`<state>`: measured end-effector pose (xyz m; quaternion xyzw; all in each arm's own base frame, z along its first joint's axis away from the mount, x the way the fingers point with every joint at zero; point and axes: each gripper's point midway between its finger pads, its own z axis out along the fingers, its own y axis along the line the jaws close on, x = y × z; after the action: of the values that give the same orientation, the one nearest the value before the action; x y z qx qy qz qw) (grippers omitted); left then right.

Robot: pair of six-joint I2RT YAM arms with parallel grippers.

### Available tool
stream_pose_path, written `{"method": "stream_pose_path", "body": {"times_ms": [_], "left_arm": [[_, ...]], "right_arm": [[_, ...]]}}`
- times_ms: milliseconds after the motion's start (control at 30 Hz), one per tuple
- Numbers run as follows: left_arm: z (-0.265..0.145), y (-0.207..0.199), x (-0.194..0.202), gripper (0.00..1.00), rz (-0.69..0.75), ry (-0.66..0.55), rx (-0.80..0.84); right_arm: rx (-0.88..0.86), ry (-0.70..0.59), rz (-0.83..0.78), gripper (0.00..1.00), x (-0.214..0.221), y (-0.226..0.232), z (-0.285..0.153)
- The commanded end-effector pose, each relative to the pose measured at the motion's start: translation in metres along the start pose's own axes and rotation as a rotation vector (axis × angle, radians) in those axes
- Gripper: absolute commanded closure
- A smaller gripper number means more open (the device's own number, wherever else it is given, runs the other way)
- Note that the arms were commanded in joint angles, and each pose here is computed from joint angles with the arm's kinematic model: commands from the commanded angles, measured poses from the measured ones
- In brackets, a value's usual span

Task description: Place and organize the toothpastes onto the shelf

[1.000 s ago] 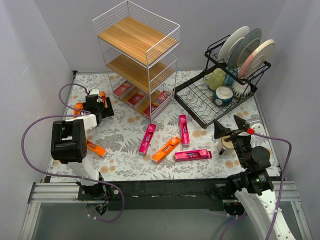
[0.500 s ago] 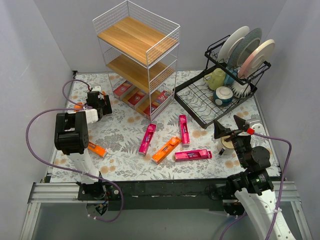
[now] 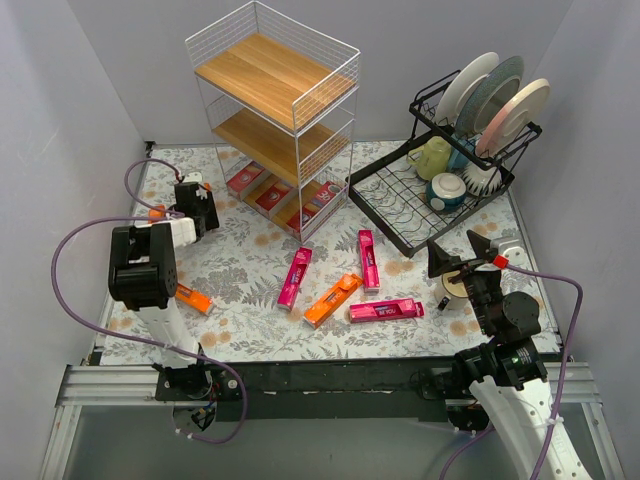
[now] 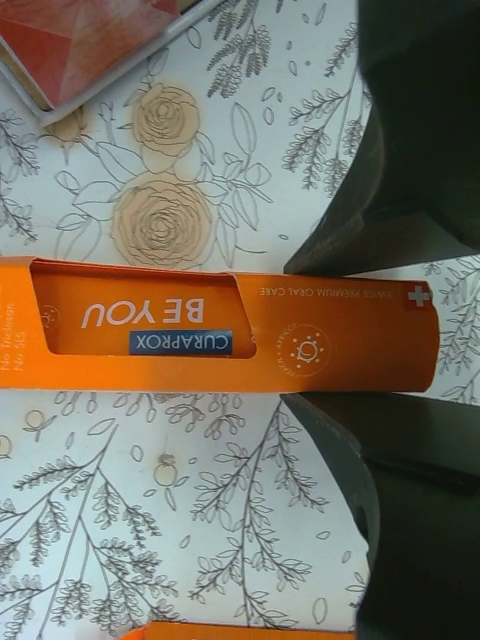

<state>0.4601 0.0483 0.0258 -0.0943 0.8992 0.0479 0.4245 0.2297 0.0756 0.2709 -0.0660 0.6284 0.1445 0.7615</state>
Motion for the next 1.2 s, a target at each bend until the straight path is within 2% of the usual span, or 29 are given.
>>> {"method": "stream_pose_path", "body": {"times_ms": [0,133,200,267,600,833,1167], "left_arm": [[-0.019,0.011,0.003,0.58,0.007,0.019,-0.040],[-0.027,0.013,-0.004,0.59,-0.006,0.000,-0.054],[-0.034,0.014,-0.011,0.64,-0.017,-0.015,-0.059],[-0.041,0.016,-0.017,0.64,-0.025,-0.025,-0.065],[-0.117,0.012,-0.078,0.63,-0.073,-0.158,-0.018],[-0.178,-0.028,-0.113,0.63,-0.024,-0.275,0.243],[-0.253,-0.072,-0.171,0.63,0.120,-0.482,0.492]], "right_arm": [[-0.005,-0.068,-0.002,0.01,-0.026,0.002,0.001],[-0.009,-0.075,-0.001,0.01,-0.028,0.003,0.000],[-0.009,-0.077,-0.003,0.01,-0.028,0.003,-0.001],[-0.008,-0.086,-0.002,0.01,-0.031,0.003,-0.002],[-0.028,-0.086,0.002,0.01,-0.030,0.006,-0.001],[-0.043,-0.079,0.002,0.01,-0.027,0.009,0.000],[-0.049,-0.074,-0.001,0.02,-0.026,0.010,0.001]]}}
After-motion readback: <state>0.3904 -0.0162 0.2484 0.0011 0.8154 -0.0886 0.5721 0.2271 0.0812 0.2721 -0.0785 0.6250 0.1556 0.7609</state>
